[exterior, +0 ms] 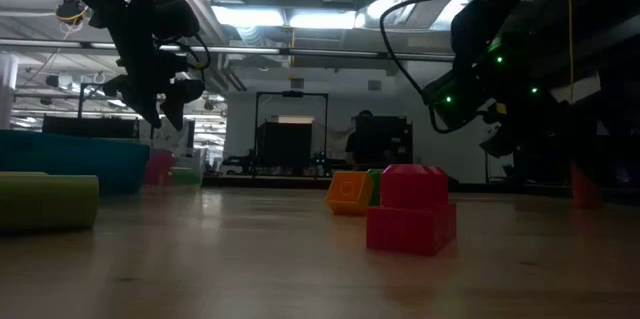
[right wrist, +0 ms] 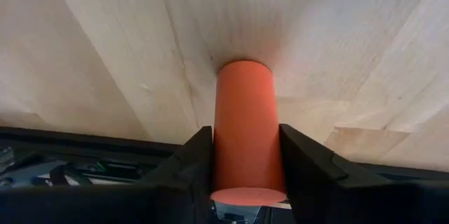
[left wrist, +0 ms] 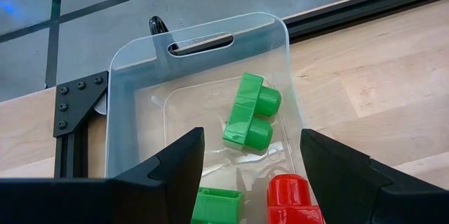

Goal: Sort blocks by size
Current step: Put the orange cylindrical block into the yellow bin

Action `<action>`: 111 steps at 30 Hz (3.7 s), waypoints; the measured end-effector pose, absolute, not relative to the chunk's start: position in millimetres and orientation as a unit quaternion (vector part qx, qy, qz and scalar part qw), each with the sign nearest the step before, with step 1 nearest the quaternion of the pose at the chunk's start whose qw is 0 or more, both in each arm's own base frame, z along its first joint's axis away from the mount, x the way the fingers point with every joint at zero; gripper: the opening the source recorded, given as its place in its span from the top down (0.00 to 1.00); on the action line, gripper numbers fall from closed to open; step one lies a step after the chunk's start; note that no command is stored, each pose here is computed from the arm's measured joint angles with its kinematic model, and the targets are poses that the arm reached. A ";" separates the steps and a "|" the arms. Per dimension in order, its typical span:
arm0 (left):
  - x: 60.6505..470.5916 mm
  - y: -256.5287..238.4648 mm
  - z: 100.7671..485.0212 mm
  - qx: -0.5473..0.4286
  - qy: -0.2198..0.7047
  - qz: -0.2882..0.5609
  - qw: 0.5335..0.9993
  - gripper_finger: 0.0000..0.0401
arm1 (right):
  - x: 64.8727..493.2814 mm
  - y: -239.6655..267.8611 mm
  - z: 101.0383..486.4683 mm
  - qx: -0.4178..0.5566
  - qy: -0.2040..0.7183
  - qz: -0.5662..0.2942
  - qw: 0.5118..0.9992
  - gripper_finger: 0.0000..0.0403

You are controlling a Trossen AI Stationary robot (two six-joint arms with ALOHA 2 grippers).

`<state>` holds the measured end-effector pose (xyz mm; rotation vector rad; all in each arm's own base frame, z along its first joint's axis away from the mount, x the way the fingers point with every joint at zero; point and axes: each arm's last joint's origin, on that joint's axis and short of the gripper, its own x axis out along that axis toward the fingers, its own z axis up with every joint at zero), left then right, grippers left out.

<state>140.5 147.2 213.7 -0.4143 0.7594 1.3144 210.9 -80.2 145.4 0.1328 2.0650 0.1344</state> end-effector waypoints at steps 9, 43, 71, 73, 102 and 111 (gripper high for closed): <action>151.9 143.8 216.7 -0.188 0.329 0.536 0.754 0.45 | 215.8 -80.7 148.1 0.052 0.843 0.094 0.528 0.66; 229.3 68.6 244.0 -0.050 0.212 0.127 0.968 0.45 | 352.0 -113.0 232.2 -0.103 0.391 0.061 0.913 0.66; 288.8 37.9 193.7 -0.108 0.204 0.052 0.972 0.45 | 375.3 -30.9 234.0 -0.253 0.374 0.073 0.889 0.66; 288.9 35.7 193.1 -0.108 0.207 0.049 0.971 0.45 | 376.3 -29.0 232.2 -0.256 0.375 0.077 0.888 0.66; 288.0 35.8 191.4 -0.095 0.218 0.045 0.970 0.71 | 383.3 -19.6 239.2 -0.297 0.324 0.089 0.894 0.54; 277.0 34.6 202.5 -0.107 0.228 0.044 0.967 0.71 | 381.0 -19.4 241.5 -0.296 0.327 0.091 0.893 0.35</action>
